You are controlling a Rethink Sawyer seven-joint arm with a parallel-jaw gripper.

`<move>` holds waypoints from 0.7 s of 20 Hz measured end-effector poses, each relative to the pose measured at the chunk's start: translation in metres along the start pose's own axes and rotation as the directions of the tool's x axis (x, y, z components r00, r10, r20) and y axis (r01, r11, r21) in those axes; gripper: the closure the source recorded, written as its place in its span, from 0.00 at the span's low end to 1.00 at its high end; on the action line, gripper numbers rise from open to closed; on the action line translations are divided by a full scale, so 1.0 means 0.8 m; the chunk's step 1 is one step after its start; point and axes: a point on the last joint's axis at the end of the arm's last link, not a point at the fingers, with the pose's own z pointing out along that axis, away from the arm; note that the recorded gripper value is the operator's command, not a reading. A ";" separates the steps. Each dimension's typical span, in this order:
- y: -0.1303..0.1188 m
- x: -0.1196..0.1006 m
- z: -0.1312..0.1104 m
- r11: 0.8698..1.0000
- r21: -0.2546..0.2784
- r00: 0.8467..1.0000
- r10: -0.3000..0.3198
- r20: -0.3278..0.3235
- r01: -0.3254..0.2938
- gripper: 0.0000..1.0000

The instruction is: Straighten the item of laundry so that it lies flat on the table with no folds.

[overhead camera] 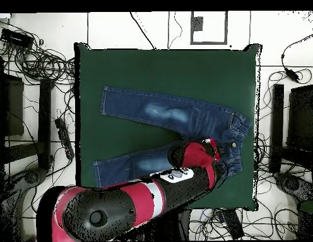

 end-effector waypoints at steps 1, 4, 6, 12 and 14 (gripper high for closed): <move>0.000 0.000 0.000 1.000 0.001 1.000 0.001 0.001 -0.001 1.00; 0.001 -0.003 0.003 1.000 0.004 1.000 0.004 0.013 -0.004 1.00; 0.000 -0.004 0.006 1.000 0.010 1.000 0.001 0.027 -0.001 1.00; -0.001 -0.008 0.014 1.000 0.024 0.998 0.000 0.062 -0.002 1.00; -0.002 -0.009 0.016 1.000 0.029 0.998 0.000 0.069 -0.002 1.00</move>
